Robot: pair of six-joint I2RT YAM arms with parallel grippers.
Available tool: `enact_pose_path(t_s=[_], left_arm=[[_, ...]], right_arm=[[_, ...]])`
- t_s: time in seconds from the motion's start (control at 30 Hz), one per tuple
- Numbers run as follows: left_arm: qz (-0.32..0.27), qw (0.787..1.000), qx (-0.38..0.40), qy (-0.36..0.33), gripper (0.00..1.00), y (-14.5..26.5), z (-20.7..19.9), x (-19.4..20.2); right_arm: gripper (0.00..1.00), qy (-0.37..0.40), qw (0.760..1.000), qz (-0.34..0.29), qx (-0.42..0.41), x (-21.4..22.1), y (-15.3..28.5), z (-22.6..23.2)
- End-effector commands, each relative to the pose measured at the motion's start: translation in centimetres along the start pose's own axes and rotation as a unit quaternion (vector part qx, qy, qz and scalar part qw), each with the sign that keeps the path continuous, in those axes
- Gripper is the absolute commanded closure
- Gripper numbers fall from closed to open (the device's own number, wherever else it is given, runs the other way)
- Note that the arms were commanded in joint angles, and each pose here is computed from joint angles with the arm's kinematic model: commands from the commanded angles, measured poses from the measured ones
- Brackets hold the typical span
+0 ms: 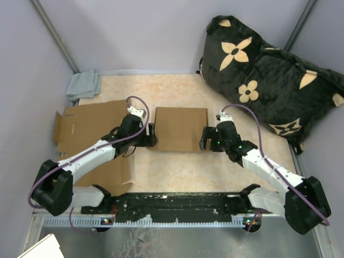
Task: Fold the paper box
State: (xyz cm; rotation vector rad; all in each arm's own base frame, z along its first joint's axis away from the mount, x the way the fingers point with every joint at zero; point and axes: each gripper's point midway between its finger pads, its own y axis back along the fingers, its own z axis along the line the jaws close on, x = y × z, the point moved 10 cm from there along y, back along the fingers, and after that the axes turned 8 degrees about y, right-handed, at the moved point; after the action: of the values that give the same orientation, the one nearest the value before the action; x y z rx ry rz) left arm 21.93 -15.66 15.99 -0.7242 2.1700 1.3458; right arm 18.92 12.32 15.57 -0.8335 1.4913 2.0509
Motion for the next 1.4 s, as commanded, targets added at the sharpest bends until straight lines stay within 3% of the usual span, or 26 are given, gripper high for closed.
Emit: enact_pose_path(t_s=[0.0, 0.3, 0.8, 1.07, 1.37], left_arm=[[0.001, 1.0, 0.003, -0.019, 0.2, -0.1, -1.1, -0.5], [0.014, 0.999, 0.008, -0.028, 0.23, 0.0, -1.6, 0.2], [0.038, 0.998, 0.001, -0.04, 0.26, -0.8, -1.3, 1.4], [0.064, 0.995, 0.055, -0.045, 0.38, -0.4, -2.3, 1.4], [0.069, 0.993, 0.087, -0.037, 0.43, 1.5, -3.2, 0.8]], right_arm=[[0.05, 0.002, 0.999, -0.031, -0.027, -1.8, 0.4, 1.1], [0.07, 0.024, 0.999, 0.016, -0.019, -1.2, -1.5, 1.4], [0.09, 0.053, 0.998, 0.001, -0.025, -1.4, -1.7, 1.4], [0.21, 0.05, 0.994, 0.048, -0.081, -0.4, -1.4, 2.5], [0.24, 0.047, 0.994, 0.041, -0.086, -0.8, 0.2, 2.9]])
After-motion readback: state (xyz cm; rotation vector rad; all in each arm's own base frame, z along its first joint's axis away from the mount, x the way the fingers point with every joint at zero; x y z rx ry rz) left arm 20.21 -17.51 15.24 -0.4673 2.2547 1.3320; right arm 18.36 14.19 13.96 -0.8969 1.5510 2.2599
